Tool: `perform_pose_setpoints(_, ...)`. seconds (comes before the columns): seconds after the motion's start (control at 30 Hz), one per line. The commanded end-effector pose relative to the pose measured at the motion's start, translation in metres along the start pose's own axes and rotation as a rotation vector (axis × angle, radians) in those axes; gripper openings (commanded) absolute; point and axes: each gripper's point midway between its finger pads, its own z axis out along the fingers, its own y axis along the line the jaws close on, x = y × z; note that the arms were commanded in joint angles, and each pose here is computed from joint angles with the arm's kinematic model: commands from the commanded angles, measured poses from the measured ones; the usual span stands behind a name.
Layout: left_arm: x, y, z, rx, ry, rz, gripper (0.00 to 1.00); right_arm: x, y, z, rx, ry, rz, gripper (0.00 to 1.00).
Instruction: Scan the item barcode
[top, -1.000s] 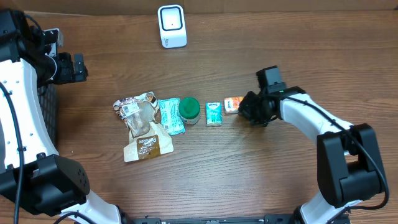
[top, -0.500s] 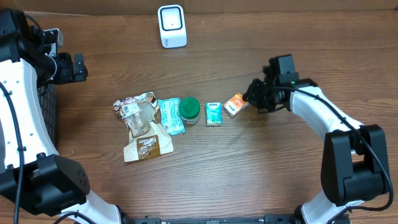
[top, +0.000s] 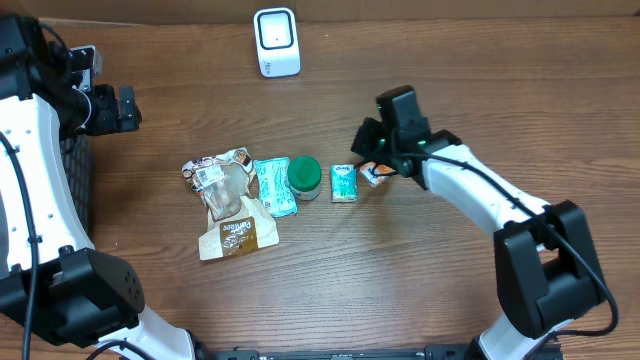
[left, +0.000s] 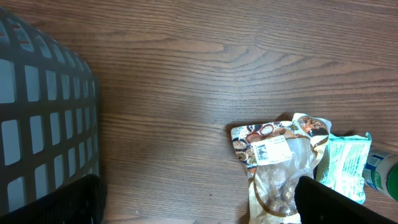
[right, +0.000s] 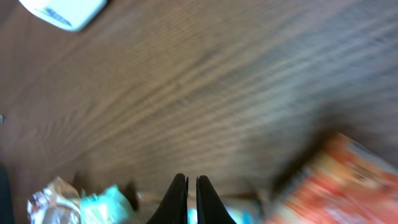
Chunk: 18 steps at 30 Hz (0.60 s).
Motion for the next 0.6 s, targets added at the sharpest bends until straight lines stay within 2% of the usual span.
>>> perform_pose_setpoints(0.0,-0.001,-0.001,-0.001,0.001,-0.004,0.017,1.0,-0.009,0.0,0.012,0.046,-0.081,0.06,0.04)
perform_pose_setpoints(0.27,-0.001,-0.001,-0.001,0.0,-0.004,0.017,1.0,0.005,-0.011,0.041,0.062,-0.041,0.105,0.04)
perform_pose_setpoints(0.43,-0.001,-0.001,-0.001,0.0,-0.004,0.017,1.0,0.009,-0.012,0.042,0.061,-0.023,0.106,0.04)
perform_pose_setpoints(0.57,-0.001,-0.001,-0.001,0.0,-0.004,0.017,1.0,0.025,-0.015,0.041,0.064,0.06,0.115,0.04)
